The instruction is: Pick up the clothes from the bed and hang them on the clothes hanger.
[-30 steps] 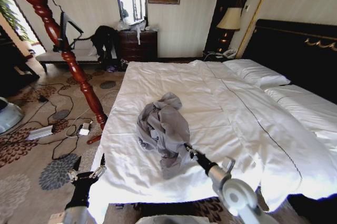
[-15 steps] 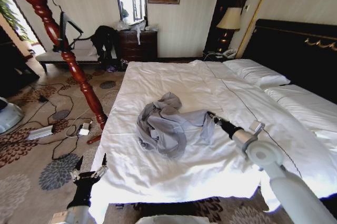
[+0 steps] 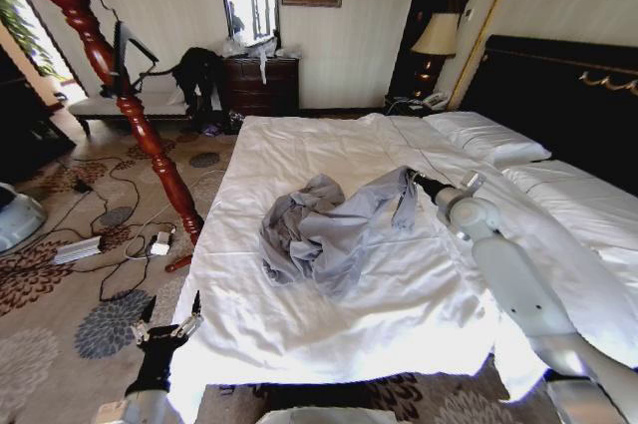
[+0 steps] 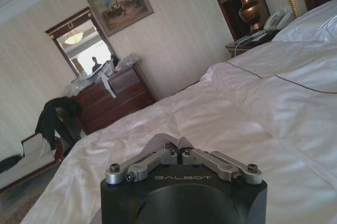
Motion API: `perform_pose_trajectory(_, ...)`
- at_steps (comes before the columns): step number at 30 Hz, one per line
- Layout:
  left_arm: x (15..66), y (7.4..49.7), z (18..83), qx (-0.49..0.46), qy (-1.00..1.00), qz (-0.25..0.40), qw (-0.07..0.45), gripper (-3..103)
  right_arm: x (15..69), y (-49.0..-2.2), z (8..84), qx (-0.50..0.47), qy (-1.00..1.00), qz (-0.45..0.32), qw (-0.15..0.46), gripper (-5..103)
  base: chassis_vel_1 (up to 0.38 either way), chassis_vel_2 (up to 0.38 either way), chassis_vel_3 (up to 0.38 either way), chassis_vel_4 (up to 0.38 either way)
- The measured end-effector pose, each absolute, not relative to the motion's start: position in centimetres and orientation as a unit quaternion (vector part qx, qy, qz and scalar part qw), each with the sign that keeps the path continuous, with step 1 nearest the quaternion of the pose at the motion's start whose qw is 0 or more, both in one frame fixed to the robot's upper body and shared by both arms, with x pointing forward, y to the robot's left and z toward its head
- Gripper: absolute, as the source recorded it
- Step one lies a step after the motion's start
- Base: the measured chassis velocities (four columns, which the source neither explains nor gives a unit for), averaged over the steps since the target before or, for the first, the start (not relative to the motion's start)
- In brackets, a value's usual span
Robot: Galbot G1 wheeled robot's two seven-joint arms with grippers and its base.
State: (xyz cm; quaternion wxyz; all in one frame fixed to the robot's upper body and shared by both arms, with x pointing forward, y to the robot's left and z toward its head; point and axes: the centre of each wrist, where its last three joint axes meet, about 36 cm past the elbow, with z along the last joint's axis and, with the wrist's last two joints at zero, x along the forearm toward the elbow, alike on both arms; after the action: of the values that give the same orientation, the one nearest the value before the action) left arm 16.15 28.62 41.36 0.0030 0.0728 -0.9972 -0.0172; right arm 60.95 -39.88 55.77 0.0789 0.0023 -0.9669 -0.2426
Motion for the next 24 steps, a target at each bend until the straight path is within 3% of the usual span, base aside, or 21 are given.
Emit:
perform_pose_trajectory(6,16.4,28.5,41.4,0.073,-0.997,-0.015,0.002,99,64.9,-40.3,56.0,-0.039,-0.969,-0.229,0.082,0,0.0,0.0,0.0,0.0)
perform_pose_trajectory(8,16.4,28.4,41.4,0.073,-0.997,-0.014,0.002,99,65.8,-40.5,54.8,-0.049,-0.973,-0.191,0.116,-3,0.0,0.0,0.0,0.0)
perform_pose_trajectory(12,16.4,28.4,41.4,0.073,-0.997,-0.014,0.002,99,63.8,-40.3,51.8,-0.021,-0.974,-0.126,0.188,12,0.0,0.0,0.0,0.0)
perform_pose_trajectory(17,16.2,28.4,41.4,0.074,-0.997,-0.015,0.004,99,60.5,-39.2,50.2,-0.004,-0.965,-0.103,0.241,28,0.0,0.0,0.0,0.0)
perform_pose_trajectory(19,16.2,28.3,41.5,0.072,-0.997,-0.015,0.003,99,59.5,-39.3,50.6,-0.005,-0.961,-0.121,0.249,39,0.0,0.0,0.0,0.0)
perform_pose_trajectory(20,16.2,28.3,41.5,0.072,-0.997,-0.015,0.003,99,59.5,-39.3,50.6,-0.005,-0.961,-0.121,0.249,39,0.0,0.0,0.0,0.0)
perform_pose_trajectory(23,16.3,28.3,41.5,0.07,-0.997,-0.017,0.003,99,58.4,-40.4,52.3,0.004,-0.948,-0.187,0.257,55,0.0,0.0,0.0,0.0)
perform_pose_trajectory(24,16.3,28.3,41.5,0.069,-0.997,-0.017,0.003,99,58.0,-40.9,53.0,0.007,-0.943,-0.208,0.261,55,0.0,0.0,0.0,0.0)
